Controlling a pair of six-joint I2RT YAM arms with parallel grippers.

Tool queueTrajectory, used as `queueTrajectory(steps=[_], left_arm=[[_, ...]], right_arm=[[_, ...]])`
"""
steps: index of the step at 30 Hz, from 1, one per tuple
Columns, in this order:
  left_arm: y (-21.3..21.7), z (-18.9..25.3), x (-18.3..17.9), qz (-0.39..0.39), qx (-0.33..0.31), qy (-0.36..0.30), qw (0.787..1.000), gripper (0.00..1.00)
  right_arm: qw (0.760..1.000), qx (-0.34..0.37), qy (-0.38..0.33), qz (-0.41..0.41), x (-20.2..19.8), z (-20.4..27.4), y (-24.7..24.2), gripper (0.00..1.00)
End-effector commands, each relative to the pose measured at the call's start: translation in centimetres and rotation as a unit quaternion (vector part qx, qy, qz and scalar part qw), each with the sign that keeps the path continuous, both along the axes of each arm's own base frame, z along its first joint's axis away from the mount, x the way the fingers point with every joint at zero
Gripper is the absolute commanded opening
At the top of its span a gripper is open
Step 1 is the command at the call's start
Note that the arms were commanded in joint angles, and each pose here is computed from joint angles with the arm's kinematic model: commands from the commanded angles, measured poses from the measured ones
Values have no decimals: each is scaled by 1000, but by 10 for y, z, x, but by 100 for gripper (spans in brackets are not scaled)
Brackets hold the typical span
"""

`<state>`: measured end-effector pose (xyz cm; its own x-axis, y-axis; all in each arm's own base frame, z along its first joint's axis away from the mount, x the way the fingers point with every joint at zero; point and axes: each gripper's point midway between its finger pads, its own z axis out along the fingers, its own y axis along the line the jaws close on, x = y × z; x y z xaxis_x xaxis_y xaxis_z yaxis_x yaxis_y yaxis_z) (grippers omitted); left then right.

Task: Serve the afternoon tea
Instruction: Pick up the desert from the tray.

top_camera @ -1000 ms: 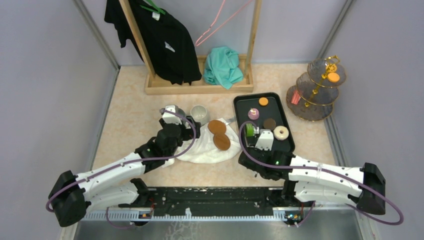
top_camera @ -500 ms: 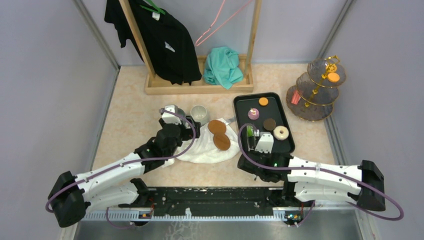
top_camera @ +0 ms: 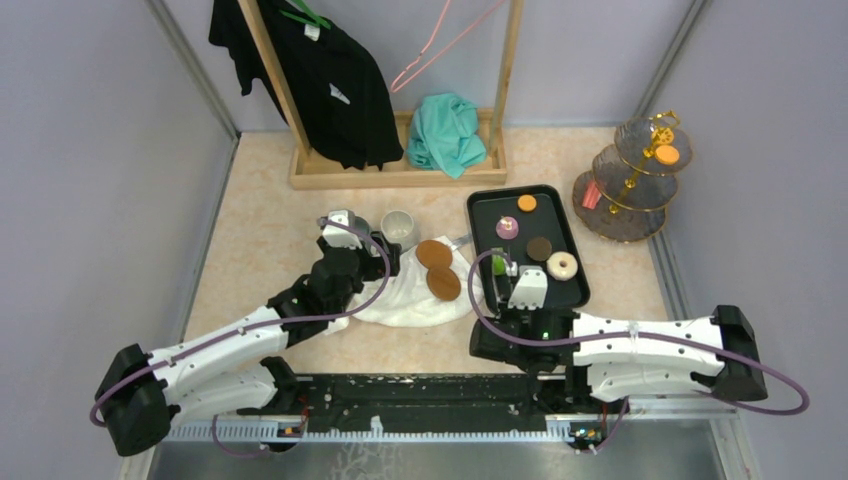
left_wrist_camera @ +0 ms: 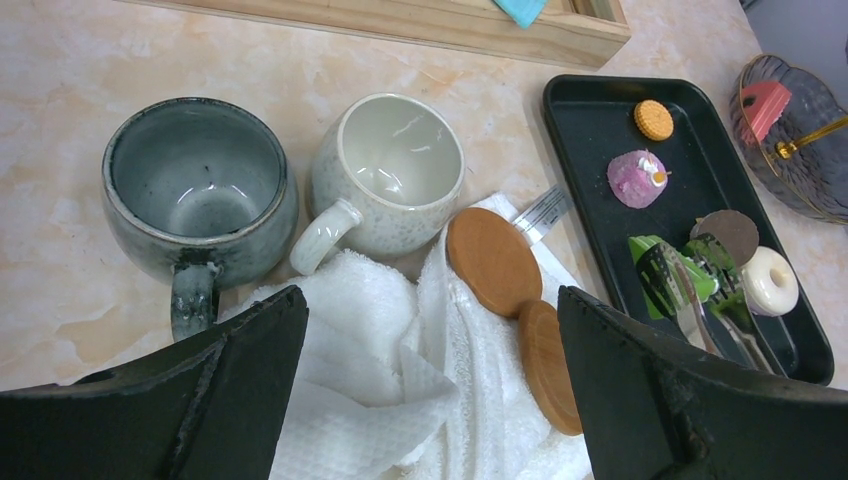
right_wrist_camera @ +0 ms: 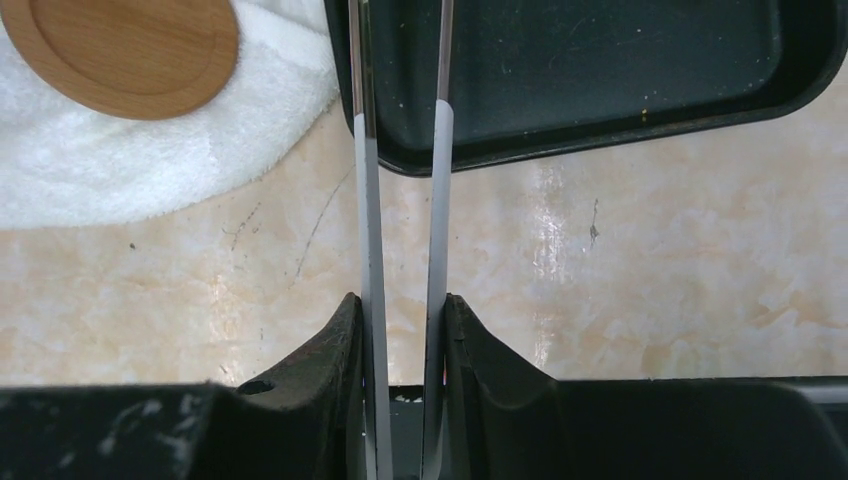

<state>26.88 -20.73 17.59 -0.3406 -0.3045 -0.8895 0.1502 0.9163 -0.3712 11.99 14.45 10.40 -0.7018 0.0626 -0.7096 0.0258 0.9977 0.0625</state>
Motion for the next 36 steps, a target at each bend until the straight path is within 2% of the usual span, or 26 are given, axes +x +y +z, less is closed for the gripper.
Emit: queueTrajectory(steps=[1, 15, 25, 36], left_arm=[[-3, 7, -1, -6, -14, -10, 1000, 99], [-8, 16, 0, -15, -21, -21, 999, 99], [-13, 19, 1, -23, -26, -24, 999, 99], [-14, 27, 4, -24, -20, -30, 999, 99]], right_arm=[[998, 10, -49, -37, 10, 27, -5, 0], [987, 25, -115, -112, 25, 67, -39, 0], [978, 35, -123, -163, 35, 65, -59, 0], [978, 22, -128, -163, 89, 74, -40, 0]])
